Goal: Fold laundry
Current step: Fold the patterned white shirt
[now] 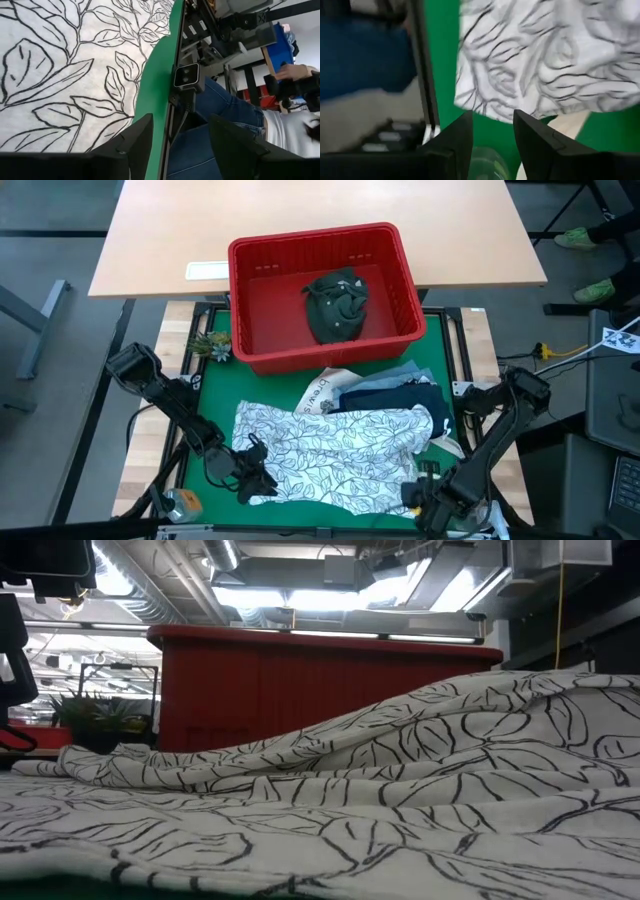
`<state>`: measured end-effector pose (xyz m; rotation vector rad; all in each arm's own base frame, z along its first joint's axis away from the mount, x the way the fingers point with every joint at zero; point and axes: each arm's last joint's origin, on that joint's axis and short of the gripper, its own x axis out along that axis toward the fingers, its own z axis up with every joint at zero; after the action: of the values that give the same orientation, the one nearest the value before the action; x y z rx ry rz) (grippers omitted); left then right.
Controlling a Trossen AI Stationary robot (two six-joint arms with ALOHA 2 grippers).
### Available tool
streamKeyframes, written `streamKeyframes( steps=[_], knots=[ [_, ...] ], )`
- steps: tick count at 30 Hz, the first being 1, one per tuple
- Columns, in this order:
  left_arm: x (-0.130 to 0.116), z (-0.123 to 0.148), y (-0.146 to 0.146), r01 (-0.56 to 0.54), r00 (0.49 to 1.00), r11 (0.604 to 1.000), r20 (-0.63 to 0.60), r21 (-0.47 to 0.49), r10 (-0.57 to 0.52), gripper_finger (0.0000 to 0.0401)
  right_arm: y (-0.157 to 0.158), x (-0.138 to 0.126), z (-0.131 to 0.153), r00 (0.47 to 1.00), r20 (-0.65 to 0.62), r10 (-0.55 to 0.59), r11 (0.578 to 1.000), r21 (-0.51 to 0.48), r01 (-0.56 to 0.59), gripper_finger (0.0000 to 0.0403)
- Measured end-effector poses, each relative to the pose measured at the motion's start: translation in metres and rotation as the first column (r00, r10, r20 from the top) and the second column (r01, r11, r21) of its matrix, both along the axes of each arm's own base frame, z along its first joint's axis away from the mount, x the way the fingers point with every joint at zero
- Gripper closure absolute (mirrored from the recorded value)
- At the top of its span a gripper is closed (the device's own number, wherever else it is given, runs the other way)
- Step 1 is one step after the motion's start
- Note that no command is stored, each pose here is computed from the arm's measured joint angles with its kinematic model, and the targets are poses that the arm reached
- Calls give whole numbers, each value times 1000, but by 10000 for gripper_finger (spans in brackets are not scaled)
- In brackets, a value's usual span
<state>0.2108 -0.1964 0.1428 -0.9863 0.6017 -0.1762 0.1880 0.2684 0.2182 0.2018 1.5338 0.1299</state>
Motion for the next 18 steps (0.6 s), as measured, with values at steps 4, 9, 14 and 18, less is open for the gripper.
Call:
streamKeyframes(
  steps=[4,9,14,18],
  knots=[
    [0,0,0,-4,1000,1000,1,2,4,217,14,-11,-9,982,25,189,982,-9,-189,262],
    [0,0,0,26,999,997,34,69,-29,218,30,-21,-21,954,61,294,956,-22,-293,262],
    [0,0,1,31,998,993,56,116,-38,218,39,-23,-34,948,79,307,951,-61,-303,262],
    [0,0,1,28,997,992,61,126,-36,218,41,-20,-48,950,62,307,948,-105,-300,262]
  ],
)
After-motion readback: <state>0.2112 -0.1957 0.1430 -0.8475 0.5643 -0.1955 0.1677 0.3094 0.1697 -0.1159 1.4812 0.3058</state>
